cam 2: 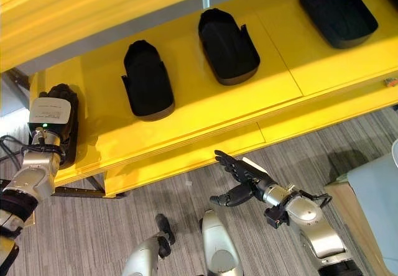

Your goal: Move parts from the plastic box to the shelf.

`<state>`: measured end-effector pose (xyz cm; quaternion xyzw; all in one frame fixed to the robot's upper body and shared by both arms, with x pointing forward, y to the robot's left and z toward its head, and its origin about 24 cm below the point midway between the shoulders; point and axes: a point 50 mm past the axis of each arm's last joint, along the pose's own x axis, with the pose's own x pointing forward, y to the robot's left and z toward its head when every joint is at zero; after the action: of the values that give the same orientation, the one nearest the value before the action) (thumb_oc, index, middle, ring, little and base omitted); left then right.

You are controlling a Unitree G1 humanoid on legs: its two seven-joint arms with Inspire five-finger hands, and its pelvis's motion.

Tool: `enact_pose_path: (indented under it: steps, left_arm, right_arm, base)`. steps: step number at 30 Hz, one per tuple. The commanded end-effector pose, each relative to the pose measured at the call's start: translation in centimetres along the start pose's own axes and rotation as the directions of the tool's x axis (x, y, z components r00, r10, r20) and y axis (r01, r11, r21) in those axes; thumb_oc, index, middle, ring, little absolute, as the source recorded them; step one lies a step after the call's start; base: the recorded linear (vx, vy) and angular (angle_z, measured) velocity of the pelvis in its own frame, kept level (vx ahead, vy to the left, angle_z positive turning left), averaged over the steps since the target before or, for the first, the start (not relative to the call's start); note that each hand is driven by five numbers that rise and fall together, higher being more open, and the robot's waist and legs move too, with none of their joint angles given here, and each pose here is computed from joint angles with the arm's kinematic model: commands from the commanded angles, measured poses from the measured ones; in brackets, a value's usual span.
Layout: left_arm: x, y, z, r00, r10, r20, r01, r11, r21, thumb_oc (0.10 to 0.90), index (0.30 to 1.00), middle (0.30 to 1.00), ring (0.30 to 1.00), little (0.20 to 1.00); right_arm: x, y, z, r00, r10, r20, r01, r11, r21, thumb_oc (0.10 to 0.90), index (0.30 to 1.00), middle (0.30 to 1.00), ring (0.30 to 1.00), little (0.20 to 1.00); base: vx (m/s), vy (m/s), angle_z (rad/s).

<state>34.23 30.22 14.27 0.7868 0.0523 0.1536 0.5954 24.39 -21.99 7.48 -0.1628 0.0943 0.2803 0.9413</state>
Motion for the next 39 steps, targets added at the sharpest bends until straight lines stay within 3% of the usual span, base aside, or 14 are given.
enact_pose_path:
  steps: [1, 22, 29, 33, 39]
  left_arm:
    - [1.4, 3.5, -1.2, 0.977, 0.182, -0.108, -0.183, 0.983, -0.003, 0.9, 1.0, 1.0, 1.0, 1.0]
    - [3.1, 4.7, -1.8, 0.957, 0.186, -0.224, -0.188, 0.982, 0.012, 0.9, 1.0, 1.0, 1.0, 1.0]
    - [2.9, 4.6, -2.8, 0.96, 0.169, -0.225, -0.153, 0.984, 0.087, 0.9, 1.0, 1.0, 1.0, 1.0]
    - [2.5, 3.9, -3.3, 0.945, 0.168, -0.28, -0.173, 0.985, 0.008, 0.9, 1.0, 1.0, 1.0, 1.0]
    - [0.7, 1.7, -6.3, 0.851, 0.105, -0.514, -0.221, 0.961, -0.169, 0.9, 1.0, 1.0, 1.0, 1.0]
  right_arm:
    - [0.5, 0.4, 3.4, 0.984, 0.058, 0.167, -0.053, 0.998, -0.038, 0.9, 1.0, 1.0, 1.0, 1.0]
    - [0.8, 0.5, 4.3, 0.98, 0.083, 0.181, -0.072, 0.995, -0.067, 0.9, 1.0, 1.0, 1.0, 1.0]
    - [1.0, 0.7, 4.5, 0.977, 0.082, 0.199, -0.07, 0.995, -0.067, 0.9, 1.0, 1.0, 1.0, 1.0]
    - [1.2, 0.8, 4.5, 0.976, 0.072, 0.207, -0.062, 0.997, -0.052, 0.9, 1.0, 1.0, 1.0, 1.0]
    - [1.2, 1.3, 4.2, 0.974, 0.057, 0.217, -0.052, 0.998, -0.032, 0.9, 1.0, 1.0, 1.0, 1.0]
  base:
    - [0.01, 0.021, -0.06]
    - [0.0, 0.009, -0.03]
    - [-0.03, 0.007, -0.04]
    - [-0.01, -0.005, 0.01]
    - [-0.02, -0.03, 0.07]
